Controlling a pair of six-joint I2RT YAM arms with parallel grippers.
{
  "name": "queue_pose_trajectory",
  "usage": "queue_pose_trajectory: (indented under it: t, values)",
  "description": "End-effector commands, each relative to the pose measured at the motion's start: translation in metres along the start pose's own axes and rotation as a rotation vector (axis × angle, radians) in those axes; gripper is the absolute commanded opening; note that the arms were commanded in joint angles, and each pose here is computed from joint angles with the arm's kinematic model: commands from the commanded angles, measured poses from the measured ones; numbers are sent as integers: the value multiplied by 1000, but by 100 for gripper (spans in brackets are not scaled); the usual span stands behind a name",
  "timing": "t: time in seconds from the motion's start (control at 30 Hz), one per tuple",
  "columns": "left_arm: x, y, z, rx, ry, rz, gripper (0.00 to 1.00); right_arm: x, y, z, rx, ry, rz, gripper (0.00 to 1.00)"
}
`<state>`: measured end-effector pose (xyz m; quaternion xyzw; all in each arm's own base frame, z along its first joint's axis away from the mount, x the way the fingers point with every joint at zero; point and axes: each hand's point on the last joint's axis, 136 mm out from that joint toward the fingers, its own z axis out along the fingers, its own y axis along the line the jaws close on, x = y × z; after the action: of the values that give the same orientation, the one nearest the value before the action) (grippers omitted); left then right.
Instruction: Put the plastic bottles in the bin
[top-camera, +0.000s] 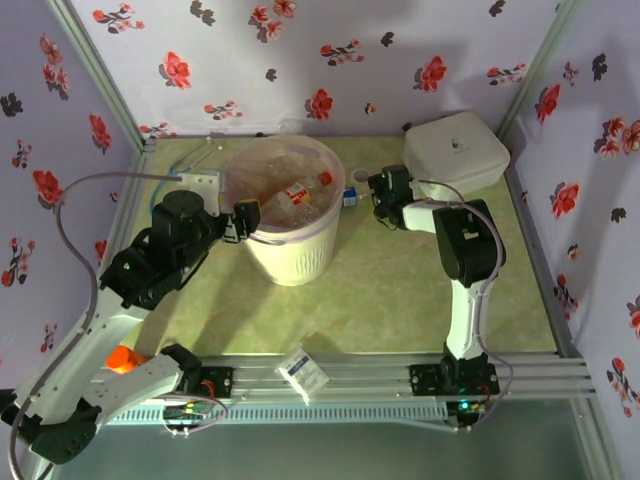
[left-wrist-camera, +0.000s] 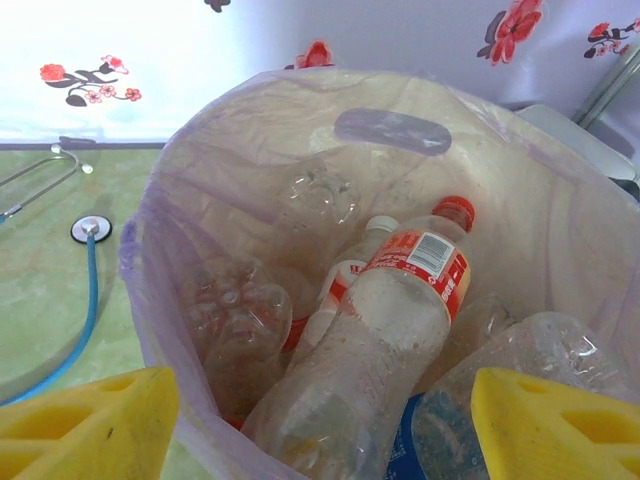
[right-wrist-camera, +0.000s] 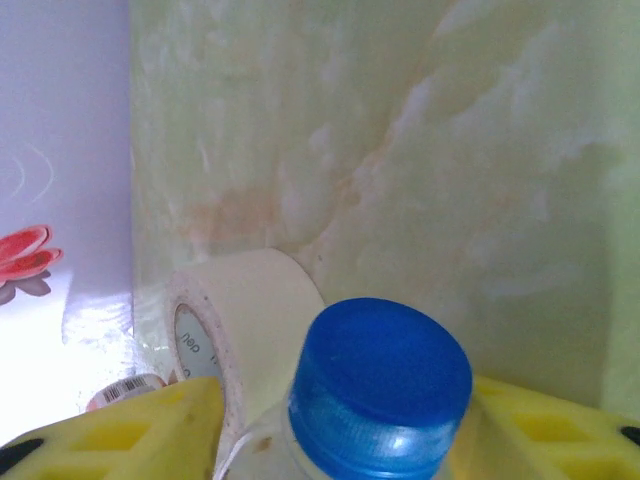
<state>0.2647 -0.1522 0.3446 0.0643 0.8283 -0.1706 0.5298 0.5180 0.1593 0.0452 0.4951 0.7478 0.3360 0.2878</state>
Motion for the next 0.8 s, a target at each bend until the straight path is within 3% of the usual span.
queue_pose_trajectory:
  t: [0.0,0.3,0.47,0.63,0.77]
  values:
    - [3,6,-4,-28,-5,-9,78,-11,8,-13,-23,-37,-11,53]
    - [-12,3,-21,26,-83,-47,83,-32,32,-61,-59,-105,-94,42]
    - [-15,14,-21,-14,-73,-86,86,-44,45,-94,-87,-136,-159,39]
    - [-11,29,-19,-67,-54,-125,87,-70,67,-148,-75,-236,-342,30]
    - [-9,32,-13,-70,-42,-142,88,-84,76,-187,-26,-280,-463,30]
